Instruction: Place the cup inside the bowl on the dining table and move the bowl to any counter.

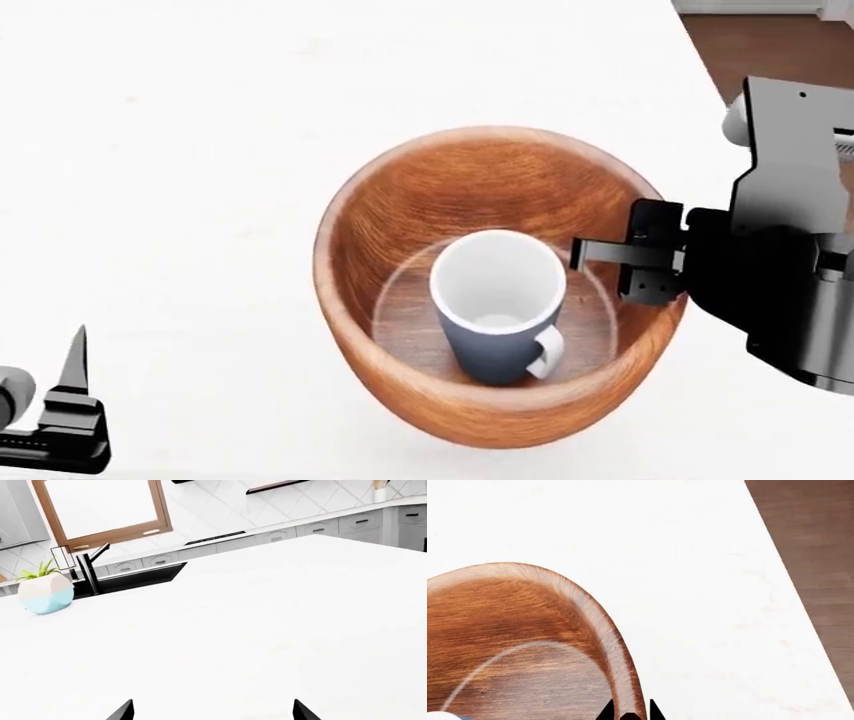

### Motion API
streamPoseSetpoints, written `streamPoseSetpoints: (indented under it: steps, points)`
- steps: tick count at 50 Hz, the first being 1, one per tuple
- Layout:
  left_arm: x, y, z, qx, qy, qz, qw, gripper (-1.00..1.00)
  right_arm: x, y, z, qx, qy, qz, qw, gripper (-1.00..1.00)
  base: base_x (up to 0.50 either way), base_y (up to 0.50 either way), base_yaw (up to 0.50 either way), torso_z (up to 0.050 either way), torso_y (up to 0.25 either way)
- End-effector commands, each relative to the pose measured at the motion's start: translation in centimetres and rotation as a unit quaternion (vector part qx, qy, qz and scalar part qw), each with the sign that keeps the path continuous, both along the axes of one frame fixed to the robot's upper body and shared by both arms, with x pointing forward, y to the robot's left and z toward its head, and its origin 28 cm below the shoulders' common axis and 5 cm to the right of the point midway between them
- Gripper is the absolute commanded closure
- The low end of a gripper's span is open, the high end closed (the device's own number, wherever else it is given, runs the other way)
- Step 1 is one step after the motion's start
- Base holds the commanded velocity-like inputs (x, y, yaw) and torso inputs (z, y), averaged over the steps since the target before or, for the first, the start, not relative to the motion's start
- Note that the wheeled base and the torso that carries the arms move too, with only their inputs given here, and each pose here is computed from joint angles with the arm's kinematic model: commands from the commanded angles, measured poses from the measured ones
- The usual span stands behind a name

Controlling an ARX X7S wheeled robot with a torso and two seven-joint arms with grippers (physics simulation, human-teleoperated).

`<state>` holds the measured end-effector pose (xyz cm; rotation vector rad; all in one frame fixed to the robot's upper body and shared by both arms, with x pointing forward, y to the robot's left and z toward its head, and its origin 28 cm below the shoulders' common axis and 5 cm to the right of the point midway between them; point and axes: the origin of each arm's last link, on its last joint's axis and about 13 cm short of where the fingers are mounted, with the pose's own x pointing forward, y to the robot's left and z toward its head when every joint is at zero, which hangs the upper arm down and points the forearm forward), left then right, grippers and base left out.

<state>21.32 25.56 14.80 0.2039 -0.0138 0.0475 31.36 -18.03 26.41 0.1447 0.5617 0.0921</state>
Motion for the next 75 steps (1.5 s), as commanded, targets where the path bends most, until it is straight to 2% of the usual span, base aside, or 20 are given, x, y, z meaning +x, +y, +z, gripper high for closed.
streamPoseSetpoints:
  steps: [1,35,44,75]
  points:
    - [0.2,0.0,0.0,-0.009,-0.014,0.000,1.000,-1.00,-0.1,-0.1,0.0,0.012,-0.010,0.002,1.000,1.00,0.00,-0.50,0.00,0.000,0.000]
    - [0.5,-0.4,-0.1,-0.007,-0.011,0.000,1.000,-1.00,-0.2,-0.8,-0.9,0.032,-0.012,-0.009,0.999,1.00,0.00,-0.50,0.00,0.000,0.000]
    - [0.2,0.1,-0.3,-0.008,-0.010,0.004,1.000,-1.00,-0.1,-0.8,-0.8,0.034,-0.018,-0.010,0.999,1.00,0.00,-0.50,0.00,0.000,0.001]
    - [0.3,-0.1,-0.3,-0.007,-0.008,-0.001,1.000,-1.00,0.0,-1.2,-0.9,0.040,-0.032,-0.018,0.999,1.00,0.00,-0.50,0.00,0.000,0.000]
